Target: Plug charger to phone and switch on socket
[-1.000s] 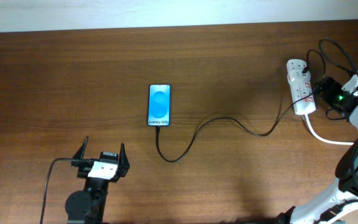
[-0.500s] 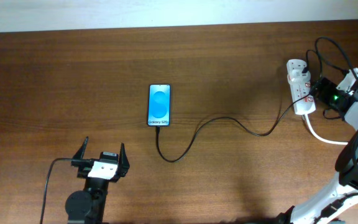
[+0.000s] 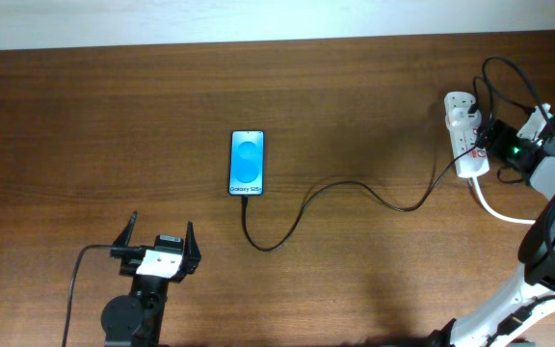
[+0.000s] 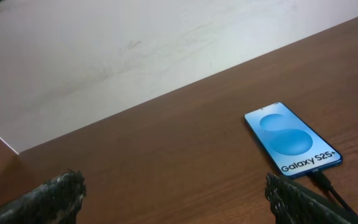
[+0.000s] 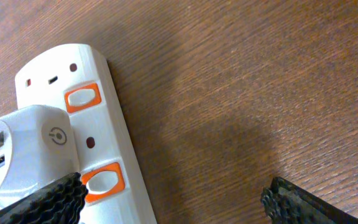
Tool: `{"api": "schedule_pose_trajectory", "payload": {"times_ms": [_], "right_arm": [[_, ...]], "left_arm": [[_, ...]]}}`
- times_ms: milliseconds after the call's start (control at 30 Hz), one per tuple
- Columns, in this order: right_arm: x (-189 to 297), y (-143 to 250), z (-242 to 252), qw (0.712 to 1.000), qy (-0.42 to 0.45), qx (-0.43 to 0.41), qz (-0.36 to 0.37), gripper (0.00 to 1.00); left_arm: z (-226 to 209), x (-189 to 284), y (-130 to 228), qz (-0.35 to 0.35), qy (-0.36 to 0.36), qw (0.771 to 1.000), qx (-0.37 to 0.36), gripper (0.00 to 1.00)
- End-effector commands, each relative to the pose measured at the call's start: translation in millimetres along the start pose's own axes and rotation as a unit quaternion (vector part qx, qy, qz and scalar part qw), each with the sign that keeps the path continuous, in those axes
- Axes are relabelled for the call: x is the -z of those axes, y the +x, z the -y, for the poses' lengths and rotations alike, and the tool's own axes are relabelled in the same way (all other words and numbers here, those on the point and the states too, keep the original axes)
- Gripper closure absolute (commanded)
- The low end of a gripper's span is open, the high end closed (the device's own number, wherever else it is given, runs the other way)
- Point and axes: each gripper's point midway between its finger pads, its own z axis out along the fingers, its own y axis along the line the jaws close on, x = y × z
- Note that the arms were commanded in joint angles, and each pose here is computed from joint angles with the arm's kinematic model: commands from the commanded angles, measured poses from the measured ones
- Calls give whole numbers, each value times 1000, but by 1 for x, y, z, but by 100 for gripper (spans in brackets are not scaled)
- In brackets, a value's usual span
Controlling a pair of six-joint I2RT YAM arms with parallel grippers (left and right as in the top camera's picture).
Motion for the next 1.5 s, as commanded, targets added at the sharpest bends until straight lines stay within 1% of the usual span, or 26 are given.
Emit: {"api": "schedule_pose_trajectory", "payload": {"times_ms": [0, 533, 667, 833, 1467], "right_arm": [[-6, -2, 2, 1000, 13, 12, 3, 4], [-8, -2, 1, 1000, 11, 14, 5, 4], [-15, 6, -7, 999, 5, 46, -7, 4], [-19, 9, -8, 998, 20, 52, -9, 4], [-20, 26, -14, 999, 11, 30, -43, 4]], "left_arm": [[0, 0, 2, -1, -2, 1000, 3, 1], [0, 0, 2, -1, -2, 1000, 3, 1], [0, 0, 2, -1, -2, 1000, 3, 1], [0, 0, 2, -1, -2, 1000, 3, 1], [0, 0, 2, -1, -2, 1000, 3, 1]]}}
